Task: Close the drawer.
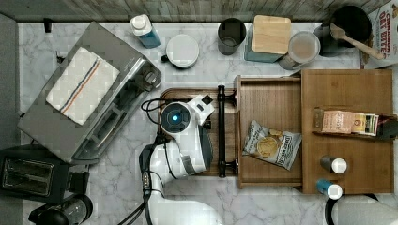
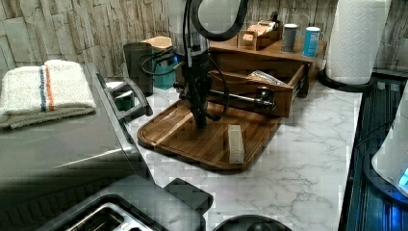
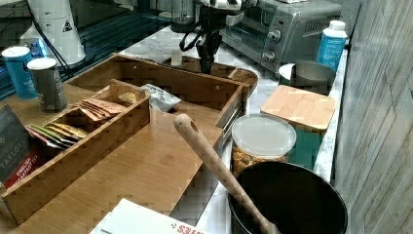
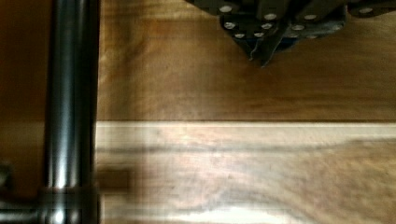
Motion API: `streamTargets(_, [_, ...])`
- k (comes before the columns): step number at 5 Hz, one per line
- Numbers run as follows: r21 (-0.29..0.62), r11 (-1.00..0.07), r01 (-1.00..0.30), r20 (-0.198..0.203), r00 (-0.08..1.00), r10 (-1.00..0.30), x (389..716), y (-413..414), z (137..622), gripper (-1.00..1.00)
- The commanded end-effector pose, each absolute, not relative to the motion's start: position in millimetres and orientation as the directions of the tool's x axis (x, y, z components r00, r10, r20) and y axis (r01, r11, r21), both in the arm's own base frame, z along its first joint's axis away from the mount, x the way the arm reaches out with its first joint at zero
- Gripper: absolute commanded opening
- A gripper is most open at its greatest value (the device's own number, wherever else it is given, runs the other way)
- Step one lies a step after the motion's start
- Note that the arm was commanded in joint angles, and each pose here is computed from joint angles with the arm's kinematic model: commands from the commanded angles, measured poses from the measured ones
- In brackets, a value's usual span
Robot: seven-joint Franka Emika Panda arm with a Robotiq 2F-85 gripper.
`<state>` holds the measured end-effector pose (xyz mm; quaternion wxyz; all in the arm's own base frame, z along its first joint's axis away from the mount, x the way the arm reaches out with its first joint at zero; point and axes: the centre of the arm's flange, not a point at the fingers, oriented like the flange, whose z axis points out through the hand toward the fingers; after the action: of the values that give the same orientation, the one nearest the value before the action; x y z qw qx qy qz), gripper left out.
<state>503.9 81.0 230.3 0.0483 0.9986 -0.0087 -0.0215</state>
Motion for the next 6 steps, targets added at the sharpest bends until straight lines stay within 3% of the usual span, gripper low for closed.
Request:
streamTargets(1, [0.107,-0.994,-0.014,-0.064,0.998,-0.021,501,43,248,-1.0])
streamTargets(3, [0.083,-0.996,0.01,-0.085,0.996,0.003,504,5,247,-1.0])
streamTargets(5, [0.089,-0.995,0.048,-0.08,0.996,0.041,500,-38,281,-1.0])
streamTargets(6, [0.104,-0.993,0.053,-0.034,0.998,0.05,497,-76,300,-1.0])
